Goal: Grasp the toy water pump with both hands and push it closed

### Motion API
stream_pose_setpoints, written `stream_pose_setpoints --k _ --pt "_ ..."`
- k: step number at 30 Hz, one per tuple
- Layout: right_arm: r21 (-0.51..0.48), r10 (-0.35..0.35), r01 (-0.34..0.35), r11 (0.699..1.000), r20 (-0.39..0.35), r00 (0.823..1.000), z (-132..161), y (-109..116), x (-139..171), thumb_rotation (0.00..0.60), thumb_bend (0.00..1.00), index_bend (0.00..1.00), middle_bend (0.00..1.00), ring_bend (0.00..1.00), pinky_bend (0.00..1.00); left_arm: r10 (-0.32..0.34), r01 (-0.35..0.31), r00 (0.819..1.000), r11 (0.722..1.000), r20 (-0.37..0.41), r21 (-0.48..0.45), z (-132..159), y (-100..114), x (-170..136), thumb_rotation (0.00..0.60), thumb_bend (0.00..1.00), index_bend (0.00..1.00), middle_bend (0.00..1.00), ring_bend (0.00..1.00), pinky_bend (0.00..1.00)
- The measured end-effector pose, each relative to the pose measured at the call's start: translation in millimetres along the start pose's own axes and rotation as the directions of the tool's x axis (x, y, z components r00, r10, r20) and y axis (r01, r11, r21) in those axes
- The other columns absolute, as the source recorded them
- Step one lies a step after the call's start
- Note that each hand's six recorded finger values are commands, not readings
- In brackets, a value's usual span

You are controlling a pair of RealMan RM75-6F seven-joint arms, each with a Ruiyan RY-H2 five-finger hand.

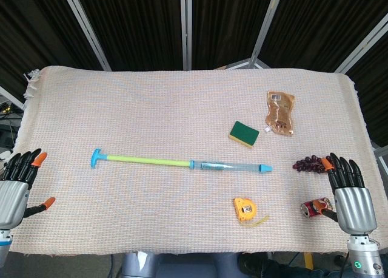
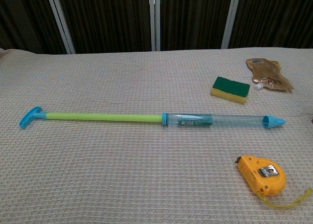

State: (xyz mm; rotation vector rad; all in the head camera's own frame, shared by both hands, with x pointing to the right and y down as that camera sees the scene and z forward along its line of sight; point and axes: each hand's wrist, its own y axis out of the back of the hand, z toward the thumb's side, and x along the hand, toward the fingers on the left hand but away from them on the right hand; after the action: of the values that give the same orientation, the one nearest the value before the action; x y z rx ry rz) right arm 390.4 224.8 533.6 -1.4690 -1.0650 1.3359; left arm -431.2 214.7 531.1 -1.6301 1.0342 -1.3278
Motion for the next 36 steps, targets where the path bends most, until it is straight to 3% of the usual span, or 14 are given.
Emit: stream_pose_setpoints --k 8,9,11,12,13,15,16,18,21,26,36 --pt "0.001 0.015 -0.015 1.000 -0.008 1.000 1 -4 0 0.600 0.00 0.00 0.00 0.00 0.00 -0.008 0.008 1.000 1.000 -0.001 0.005 0 -2 2 0.600 0.00 0.00 0.00 0.00 0.00" --pt "0.001 0.020 -0.020 1.000 -0.010 1.000 2 -5 -1 0.600 0.00 0.00 0.04 0.02 0.00 -0.008 0.008 1.000 1.000 -0.002 0.004 0 -3 2 0.600 0.00 0.00 0.00 0.00 0.00" --pt "0.003 0.036 -0.036 0.999 -0.020 0.999 5 -9 -4 0.600 0.00 0.00 0.23 0.21 0.03 -0.008 0.008 1.000 1.000 -0.001 0.004 1 -3 4 0.600 0.00 0.00 0.00 0.00 0.00" --pt "0.004 0.044 -0.044 0.999 -0.029 0.999 7 -11 -6 0.600 0.00 0.00 0.41 0.41 0.16 -0.010 0.010 1.000 1.000 -0.001 0.006 1 -3 4 0.600 0.00 0.00 0.00 0.00 0.00" --pt "0.008 0.059 -0.058 0.998 -0.044 0.997 10 -15 -11 0.600 0.00 0.00 0.52 0.55 0.29 -0.015 0.015 1.000 1.000 -0.003 0.007 1 -5 6 0.600 0.00 0.00 0.00 0.00 0.00" --pt "0.015 0.083 -0.083 0.996 -0.072 0.994 17 -22 -20 0.600 0.00 0.00 0.76 0.84 0.76 -0.025 0.025 1.000 1.000 -0.006 0.006 0 -8 7 0.600 0.00 0.00 0.00 0.00 0.00" --pt "0.016 0.101 -0.100 0.995 -0.094 0.991 23 -27 -28 0.600 0.00 0.00 0.84 0.92 0.90 -0.033 0.033 0.999 0.999 -0.009 0.006 0 -10 9 0.600 0.00 0.00 0.00 0.00 0.00" --pt "0.008 0.130 -0.130 0.991 -0.127 0.983 33 -35 -42 0.600 0.00 0.00 0.93 0.99 0.99 -0.046 0.047 0.999 0.999 -0.016 0.010 -1 -15 11 0.600 0.00 0.00 0.00 0.00 0.00" --pt "-0.011 0.196 -0.201 0.980 -0.173 0.965 53 -53 -67 0.600 0.00 0.07 0.99 1.00 1.00 -0.064 0.064 0.998 0.998 -0.029 0.017 -3 -21 16 0.600 0.00 0.00 0.00 0.00 0.00" --pt "-0.038 0.288 -0.302 0.953 -0.213 0.934 86 -78 -107 0.600 0.00 0.17 1.00 1.00 1.00 -0.085 0.086 0.995 0.996 -0.045 0.038 -5 -30 24 0.600 0.00 0.00 0.00 0.00 0.00" --pt "-0.033 0.401 -0.410 0.912 -0.144 0.905 116 -118 -143 0.600 0.00 0.35 1.00 1.00 1.00 -0.112 0.116 0.991 0.992 -0.075 0.055 -12 -42 30 0.600 0.00 0.00 0.00 0.00 0.00"
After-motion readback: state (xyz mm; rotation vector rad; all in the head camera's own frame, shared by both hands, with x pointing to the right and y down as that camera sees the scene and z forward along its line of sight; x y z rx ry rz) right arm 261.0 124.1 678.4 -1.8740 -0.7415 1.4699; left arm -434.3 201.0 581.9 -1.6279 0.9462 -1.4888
